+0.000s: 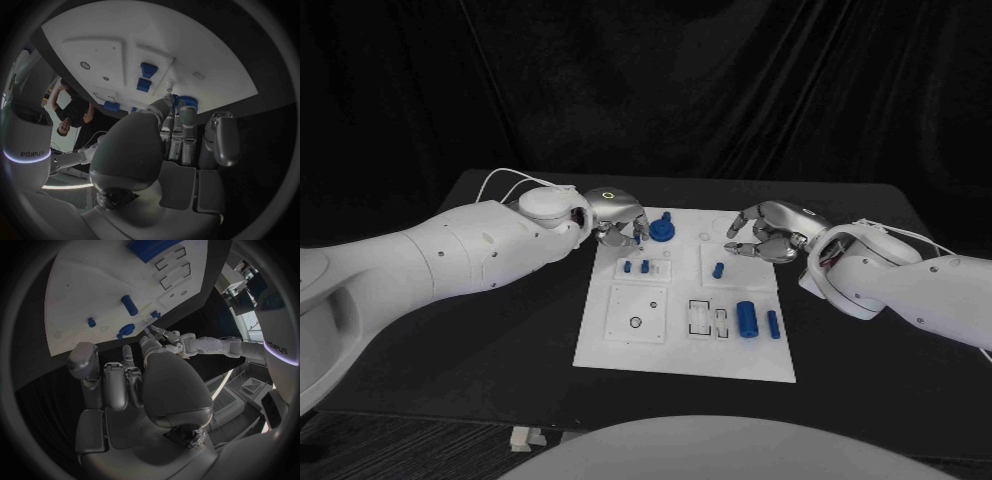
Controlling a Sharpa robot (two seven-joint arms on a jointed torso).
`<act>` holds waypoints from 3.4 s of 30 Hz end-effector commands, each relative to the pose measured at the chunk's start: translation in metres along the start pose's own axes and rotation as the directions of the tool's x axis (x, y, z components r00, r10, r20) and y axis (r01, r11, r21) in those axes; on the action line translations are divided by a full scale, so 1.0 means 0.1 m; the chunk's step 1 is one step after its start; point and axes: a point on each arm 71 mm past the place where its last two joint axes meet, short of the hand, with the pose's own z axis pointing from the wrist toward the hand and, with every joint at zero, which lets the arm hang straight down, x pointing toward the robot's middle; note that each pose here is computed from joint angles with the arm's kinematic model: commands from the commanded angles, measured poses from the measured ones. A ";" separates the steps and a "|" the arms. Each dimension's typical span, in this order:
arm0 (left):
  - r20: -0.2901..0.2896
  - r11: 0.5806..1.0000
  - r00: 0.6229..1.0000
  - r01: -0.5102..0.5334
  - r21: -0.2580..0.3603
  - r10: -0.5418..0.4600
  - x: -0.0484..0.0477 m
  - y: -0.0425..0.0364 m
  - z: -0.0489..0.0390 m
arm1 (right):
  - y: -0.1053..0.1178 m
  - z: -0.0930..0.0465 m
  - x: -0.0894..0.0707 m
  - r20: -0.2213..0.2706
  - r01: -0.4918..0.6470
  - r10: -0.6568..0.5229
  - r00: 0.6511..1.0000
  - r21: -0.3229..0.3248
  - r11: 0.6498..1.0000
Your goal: Assemble the parts on the task board
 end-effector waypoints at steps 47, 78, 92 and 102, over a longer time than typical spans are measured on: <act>-0.010 0.999 1.000 0.020 0.025 -0.020 0.142 -0.128 0.075 | -0.01 0.01 0.01 -0.003 0.001 -0.001 1.000 0.011 1.000; -0.006 0.999 1.000 0.019 -0.032 -0.019 0.204 -0.032 0.037 | -0.02 0.00 0.01 0.001 0.000 0.000 1.000 0.014 1.000; 0.195 0.998 0.980 -0.039 -0.057 0.049 0.092 0.122 -0.207 | -0.06 -0.09 -0.12 0.058 0.003 -0.005 0.998 0.024 1.000; 0.278 0.990 0.958 0.097 -0.101 -0.065 -0.045 0.402 -0.634 | 0.03 -0.06 -0.52 0.135 0.067 -0.066 0.989 -0.009 0.998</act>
